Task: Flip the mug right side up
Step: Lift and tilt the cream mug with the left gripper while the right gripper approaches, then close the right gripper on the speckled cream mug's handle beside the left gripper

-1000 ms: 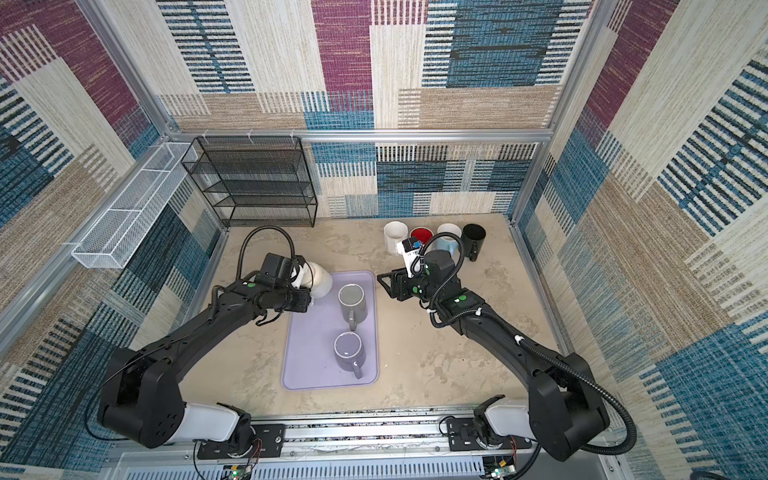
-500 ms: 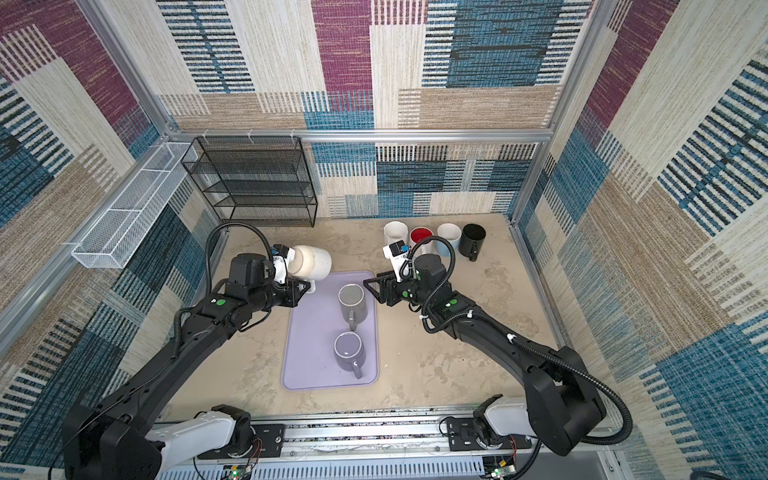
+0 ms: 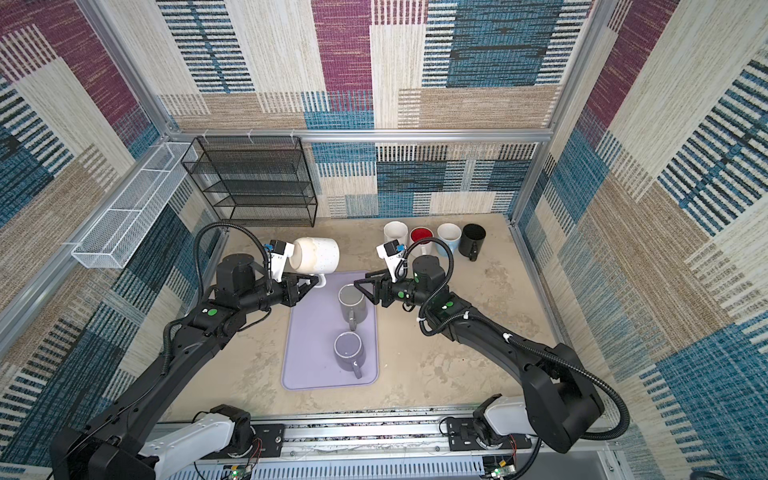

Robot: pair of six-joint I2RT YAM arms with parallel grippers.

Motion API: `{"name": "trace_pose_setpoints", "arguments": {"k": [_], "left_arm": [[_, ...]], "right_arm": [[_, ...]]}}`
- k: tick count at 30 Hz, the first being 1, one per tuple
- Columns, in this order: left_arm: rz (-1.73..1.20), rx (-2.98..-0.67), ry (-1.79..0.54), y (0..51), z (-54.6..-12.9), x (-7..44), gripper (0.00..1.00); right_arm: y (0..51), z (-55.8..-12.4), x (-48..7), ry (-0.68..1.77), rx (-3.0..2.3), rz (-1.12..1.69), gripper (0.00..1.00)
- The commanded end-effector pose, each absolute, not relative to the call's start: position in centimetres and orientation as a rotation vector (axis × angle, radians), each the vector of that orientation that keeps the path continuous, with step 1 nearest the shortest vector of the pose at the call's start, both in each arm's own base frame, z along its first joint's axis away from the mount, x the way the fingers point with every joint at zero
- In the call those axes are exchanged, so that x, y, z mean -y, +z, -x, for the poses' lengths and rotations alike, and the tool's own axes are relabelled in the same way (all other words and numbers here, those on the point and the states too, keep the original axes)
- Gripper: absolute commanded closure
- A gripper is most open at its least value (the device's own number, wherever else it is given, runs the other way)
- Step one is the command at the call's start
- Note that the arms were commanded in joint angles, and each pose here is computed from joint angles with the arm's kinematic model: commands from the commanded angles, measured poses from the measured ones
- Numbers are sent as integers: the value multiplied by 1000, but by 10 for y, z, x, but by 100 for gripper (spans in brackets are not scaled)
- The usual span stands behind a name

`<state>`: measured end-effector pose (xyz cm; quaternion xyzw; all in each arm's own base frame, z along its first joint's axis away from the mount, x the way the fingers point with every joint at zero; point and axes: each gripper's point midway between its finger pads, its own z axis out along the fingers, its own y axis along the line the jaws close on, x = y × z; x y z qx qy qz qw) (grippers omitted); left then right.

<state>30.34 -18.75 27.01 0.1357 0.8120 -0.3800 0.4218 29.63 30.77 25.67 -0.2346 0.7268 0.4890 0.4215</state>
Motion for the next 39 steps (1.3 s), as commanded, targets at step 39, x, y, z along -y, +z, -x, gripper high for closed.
{"name": "trace_pose_setpoints", "arguments": {"k": [39], "left_arm": [[-665, -1443, -1439, 364, -239, 226, 100]], "right_arm": [[352, -244, -346, 1630, -1343, 707, 55]]}}
